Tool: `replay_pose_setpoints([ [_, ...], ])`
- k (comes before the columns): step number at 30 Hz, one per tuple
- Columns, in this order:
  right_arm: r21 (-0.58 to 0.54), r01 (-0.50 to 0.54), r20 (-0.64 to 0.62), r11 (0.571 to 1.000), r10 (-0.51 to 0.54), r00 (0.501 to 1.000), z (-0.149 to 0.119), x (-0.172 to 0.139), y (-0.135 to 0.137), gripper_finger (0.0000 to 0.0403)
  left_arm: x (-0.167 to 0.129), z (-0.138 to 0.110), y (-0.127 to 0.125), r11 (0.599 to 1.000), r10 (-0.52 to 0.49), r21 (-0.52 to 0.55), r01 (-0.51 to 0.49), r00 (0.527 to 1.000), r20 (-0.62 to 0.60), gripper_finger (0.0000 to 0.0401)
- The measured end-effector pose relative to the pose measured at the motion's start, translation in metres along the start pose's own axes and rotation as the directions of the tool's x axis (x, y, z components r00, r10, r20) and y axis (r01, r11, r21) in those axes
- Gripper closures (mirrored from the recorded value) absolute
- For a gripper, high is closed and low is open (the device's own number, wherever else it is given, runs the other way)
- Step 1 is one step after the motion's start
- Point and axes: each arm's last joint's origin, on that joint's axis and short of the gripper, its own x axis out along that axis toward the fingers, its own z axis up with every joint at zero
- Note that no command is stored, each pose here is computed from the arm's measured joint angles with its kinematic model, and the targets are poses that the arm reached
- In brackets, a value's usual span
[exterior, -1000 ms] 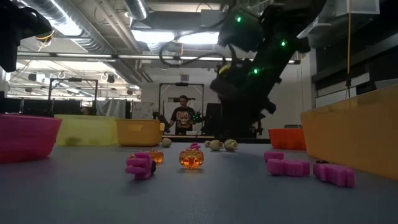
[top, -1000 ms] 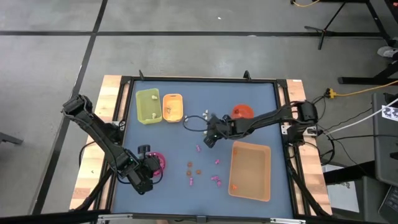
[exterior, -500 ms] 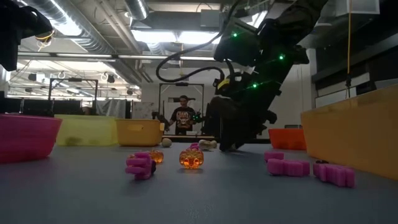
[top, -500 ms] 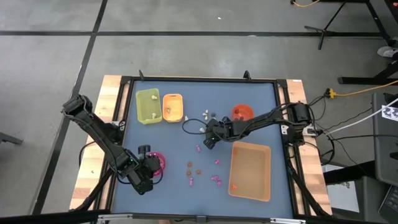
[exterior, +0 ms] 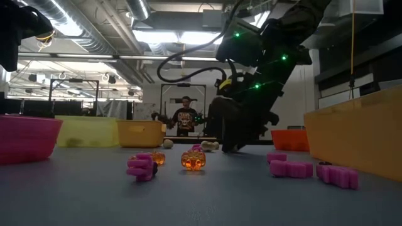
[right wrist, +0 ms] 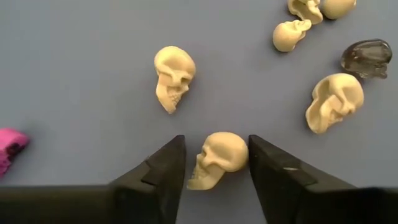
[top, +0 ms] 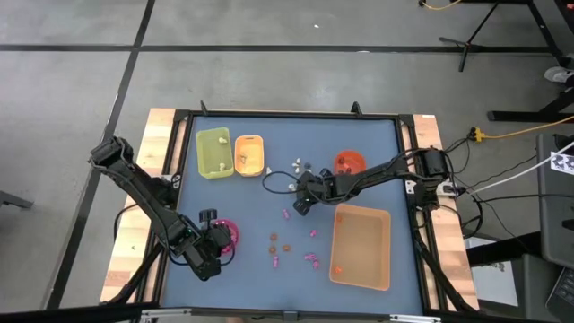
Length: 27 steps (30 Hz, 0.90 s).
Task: Sort Halloween decoration
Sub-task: Put the white skull toy into the yellow bin
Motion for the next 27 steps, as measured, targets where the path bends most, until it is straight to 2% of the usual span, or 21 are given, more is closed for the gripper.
replay_pose_setpoints([
  [5,0.004,-0.007,0.009,1.000,0.007,1.000,0.001,0.000,0.001,0.0298,0.000,0.000,0.000,1.000,0.000,0.000,0.000,1.000,0.000,0.0276],
  [8,0.004,-0.007,0.010,1.000,0.007,1.000,0.001,0.000,0.001,0.0318,0.000,0.000,0.000,1.000,0.000,0.000,0.000,1.000,0.000,0.0276],
  [11,0.004,-0.007,0.010,1.000,0.007,1.000,0.001,0.000,0.001,0.0318,0.000,0.000,0.000,1.000,0.000,0.000,0.000,1.000,0.000,0.0276],
  [17,0.005,-0.009,0.011,1.000,0.009,1.000,0.001,0.001,0.001,0.0286,0.000,0.000,0.000,1.000,0.000,0.000,0.000,1.000,0.000,0.0276],
  [22,0.006,-0.032,-0.003,0.999,0.032,0.999,0.004,-0.001,0.003,0.0297,0.000,-0.001,-0.001,1.000,-0.025,-0.001,0.025,0.999,-0.032,0.0276],
  [27,0.024,-0.125,0.013,0.992,0.125,0.992,0.021,-0.008,0.015,0.0309,0.000,-0.002,-0.001,0.999,-0.055,-0.003,0.055,0.996,-0.070,0.0276],
])
